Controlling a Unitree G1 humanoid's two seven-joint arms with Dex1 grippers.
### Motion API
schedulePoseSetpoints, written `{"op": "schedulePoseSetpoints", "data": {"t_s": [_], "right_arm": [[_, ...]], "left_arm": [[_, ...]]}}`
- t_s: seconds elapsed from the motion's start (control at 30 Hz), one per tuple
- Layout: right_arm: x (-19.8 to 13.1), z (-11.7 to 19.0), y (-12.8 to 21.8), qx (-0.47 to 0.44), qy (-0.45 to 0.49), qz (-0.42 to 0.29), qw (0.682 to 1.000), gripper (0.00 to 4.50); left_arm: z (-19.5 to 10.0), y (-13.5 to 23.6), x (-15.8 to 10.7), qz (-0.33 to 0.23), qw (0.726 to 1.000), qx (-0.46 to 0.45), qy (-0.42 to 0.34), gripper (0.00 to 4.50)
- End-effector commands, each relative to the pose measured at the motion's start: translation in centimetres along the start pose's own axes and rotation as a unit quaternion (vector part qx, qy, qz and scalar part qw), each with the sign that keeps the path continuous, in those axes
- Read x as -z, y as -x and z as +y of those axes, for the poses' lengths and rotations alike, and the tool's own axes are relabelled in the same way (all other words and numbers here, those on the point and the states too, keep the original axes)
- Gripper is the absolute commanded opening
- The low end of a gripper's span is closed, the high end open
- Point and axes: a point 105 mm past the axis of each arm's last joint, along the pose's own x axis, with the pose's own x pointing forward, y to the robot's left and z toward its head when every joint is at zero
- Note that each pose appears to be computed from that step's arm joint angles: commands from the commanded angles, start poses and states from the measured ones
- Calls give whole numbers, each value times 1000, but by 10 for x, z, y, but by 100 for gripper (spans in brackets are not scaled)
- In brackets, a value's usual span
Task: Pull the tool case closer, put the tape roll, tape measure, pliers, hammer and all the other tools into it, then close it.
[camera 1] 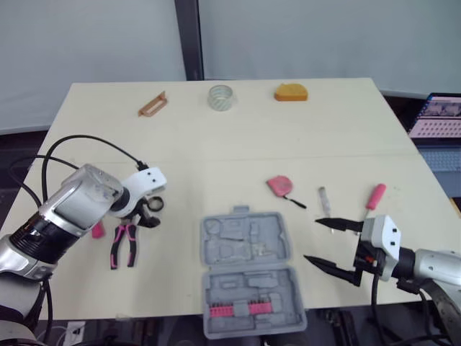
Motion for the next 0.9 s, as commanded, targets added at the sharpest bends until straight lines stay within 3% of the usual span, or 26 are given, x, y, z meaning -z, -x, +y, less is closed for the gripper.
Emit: {"op": "schedulePoseSetpoints", "data": {"t_s": [0.03, 0.87, 0.9], "right_arm": [[-12, -1, 4, 10, 20, -9, 1000, 446], [-16, -2, 7, 24, 20, 3, 1000, 446], [-16, -1, 7, 24, 19, 3, 1000, 450]], "left_arm": [[5, 0, -8, -8, 1000, -9, -12, 450], [2, -33, -3, 8, 999, 16, -33, 450], [2, -34, -2, 9, 999, 16, -34, 398]]}}
